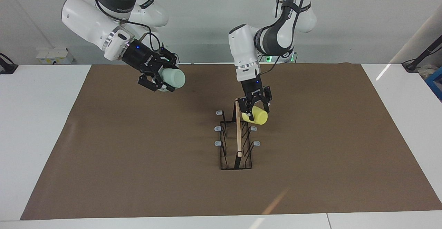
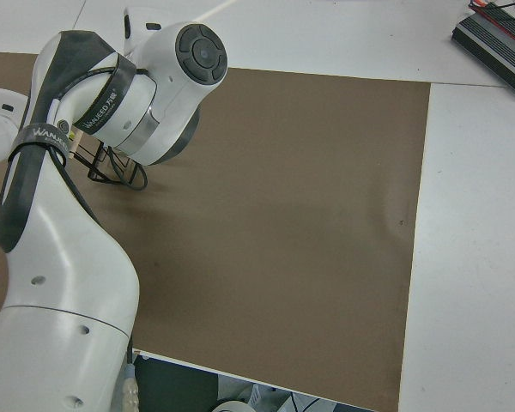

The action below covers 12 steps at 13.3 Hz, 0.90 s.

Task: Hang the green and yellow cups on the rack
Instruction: 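Hang the yellow cup on a rack peg while the right gripper lifts the green cup, then open the left gripper and withdraw while the right gripper carries the green cup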

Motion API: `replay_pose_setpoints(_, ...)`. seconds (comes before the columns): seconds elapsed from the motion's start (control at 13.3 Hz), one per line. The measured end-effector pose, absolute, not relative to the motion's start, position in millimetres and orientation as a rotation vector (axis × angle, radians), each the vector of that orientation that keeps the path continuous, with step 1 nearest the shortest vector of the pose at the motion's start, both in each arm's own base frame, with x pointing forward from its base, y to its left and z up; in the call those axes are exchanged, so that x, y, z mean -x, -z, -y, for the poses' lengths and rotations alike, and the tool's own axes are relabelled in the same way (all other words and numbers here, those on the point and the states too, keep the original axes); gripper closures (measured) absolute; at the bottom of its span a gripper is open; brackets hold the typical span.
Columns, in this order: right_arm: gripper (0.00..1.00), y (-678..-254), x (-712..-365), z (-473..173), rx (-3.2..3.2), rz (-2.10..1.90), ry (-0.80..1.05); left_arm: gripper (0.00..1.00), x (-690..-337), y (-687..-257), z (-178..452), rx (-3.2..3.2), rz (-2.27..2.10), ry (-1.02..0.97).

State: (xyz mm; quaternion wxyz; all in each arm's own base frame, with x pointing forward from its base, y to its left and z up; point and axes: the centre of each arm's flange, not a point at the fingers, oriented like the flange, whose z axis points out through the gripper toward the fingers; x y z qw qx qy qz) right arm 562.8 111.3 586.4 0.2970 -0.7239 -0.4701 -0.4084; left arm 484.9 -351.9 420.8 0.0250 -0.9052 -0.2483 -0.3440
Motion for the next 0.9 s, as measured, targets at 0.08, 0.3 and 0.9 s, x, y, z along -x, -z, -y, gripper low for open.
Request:
replay_pose_setpoints(0.08, 0.33, -586, -561, -111, 1.891, 1.206, 1.118, 0.0, -483, -422, 354, 2.805, 0.772, 1.059)
replay_pose_setpoints(0.3, 0.33, -583, -550, -113, 1.796, 1.082, 1.203, 0.0, -480, -422, 358, 2.814, 0.786, 1.042)
replay_pose_setpoints(0.9, 0.33, -535, -524, -137, 1.665, 0.806, 1.427, 0.0, -508, -438, 319, 2.799, 0.72, 0.997)
